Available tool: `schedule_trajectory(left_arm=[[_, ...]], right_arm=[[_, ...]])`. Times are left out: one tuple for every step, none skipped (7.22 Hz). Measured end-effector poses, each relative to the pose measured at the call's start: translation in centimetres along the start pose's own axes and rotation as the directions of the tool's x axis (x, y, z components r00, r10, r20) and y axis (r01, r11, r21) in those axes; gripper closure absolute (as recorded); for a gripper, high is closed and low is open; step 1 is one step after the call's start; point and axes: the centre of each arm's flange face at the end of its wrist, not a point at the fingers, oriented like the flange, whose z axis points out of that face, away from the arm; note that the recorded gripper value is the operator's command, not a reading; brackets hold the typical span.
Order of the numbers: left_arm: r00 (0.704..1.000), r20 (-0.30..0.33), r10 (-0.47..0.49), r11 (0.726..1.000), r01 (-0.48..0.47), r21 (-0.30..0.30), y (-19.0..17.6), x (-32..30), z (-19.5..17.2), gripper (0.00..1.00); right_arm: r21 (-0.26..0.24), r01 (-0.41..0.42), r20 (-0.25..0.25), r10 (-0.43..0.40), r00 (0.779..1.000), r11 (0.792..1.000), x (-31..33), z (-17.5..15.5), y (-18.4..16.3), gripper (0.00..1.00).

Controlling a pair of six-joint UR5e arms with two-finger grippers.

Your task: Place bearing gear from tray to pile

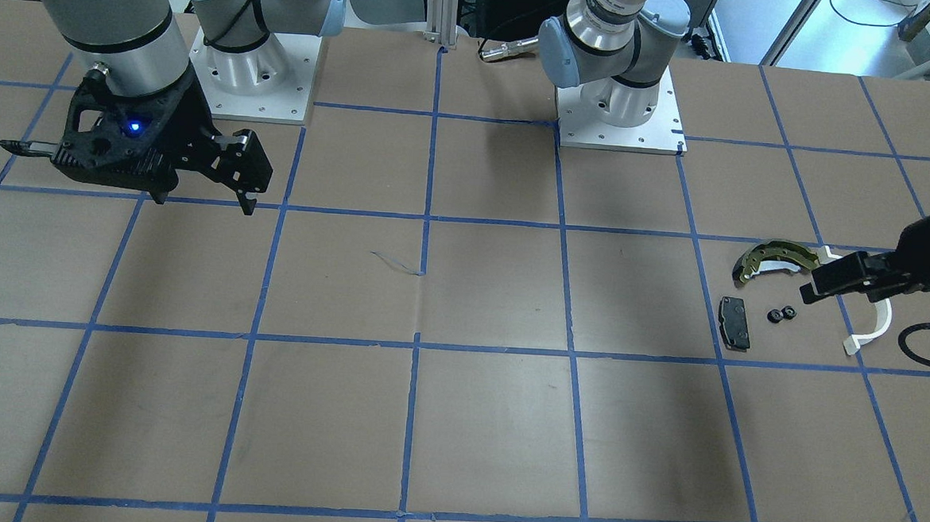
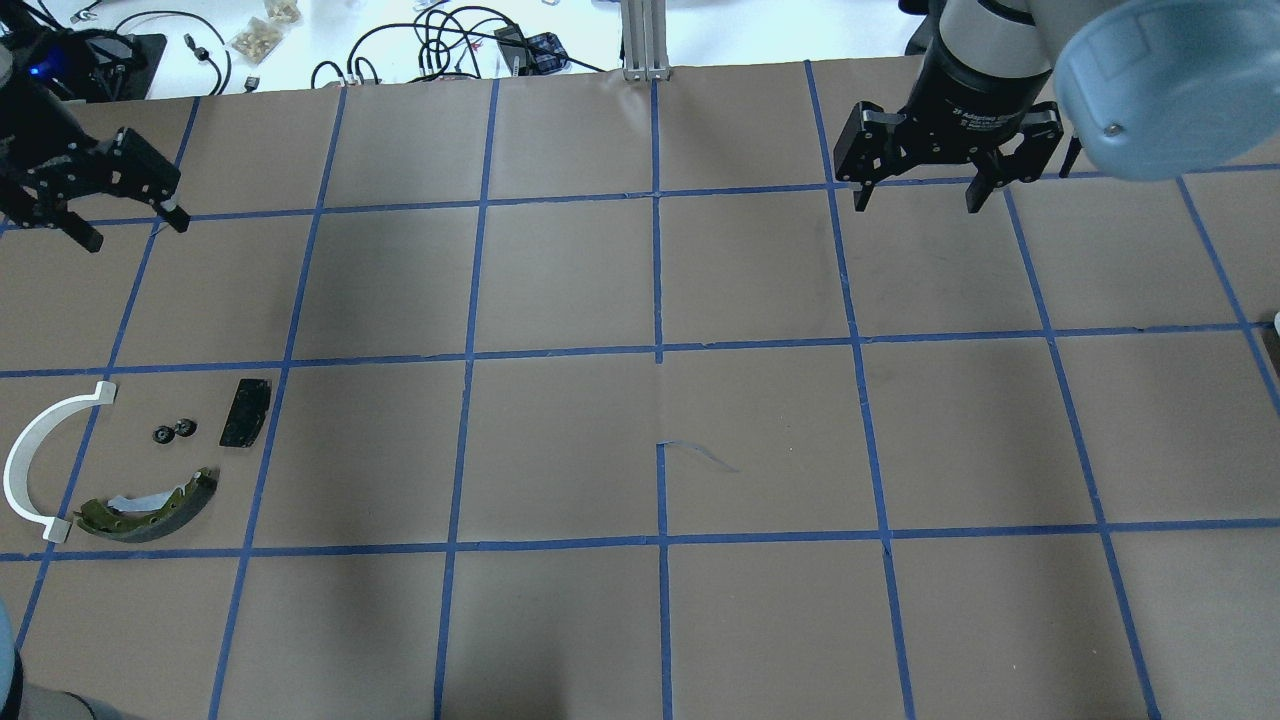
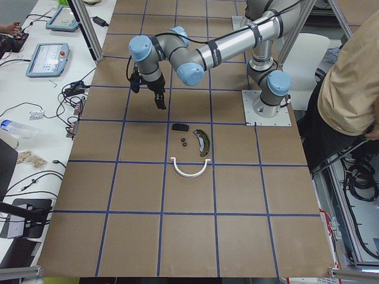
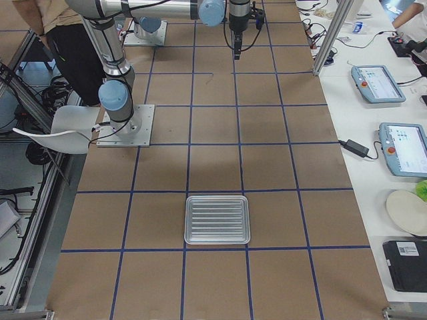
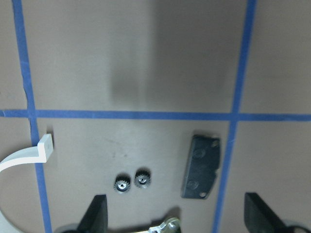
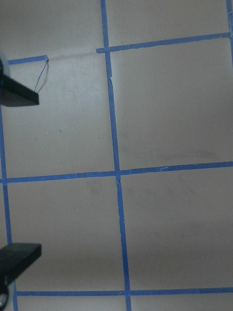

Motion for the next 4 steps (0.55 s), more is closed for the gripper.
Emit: schedule_trajectory(left_arm=[[1.0,0.013,0.012,1.0,-0.013,0.021,0.9,3.3,-2.2,0.0],[0.998,0.043,0.046,0.999,-0.047,0.023,2.2,7.2,-3.4,0.0],[0.996,0.065,0.06,0.998,-0.061,0.014,3.7,11.1,-3.9,0.0],[0.995,0.09,0.052,0.998,-0.053,0.015,5.5,14.6,-4.3,0.0]], right_arm=[[0.0,0.0,0.0,0.0,1.0,1.0,0.0,0.0,0.0,0.0],[0.0,0.0,0.0,0.0,1.0,1.0,0.0,0.0,0.0,0.0],[0.0,0.0,0.001,0.0,1.0,1.0,0.0,0.0,0.0,0.0],[0.0,0.0,0.001,0.0,1.0,1.0,0.0,0.0,0.0,0.0]])
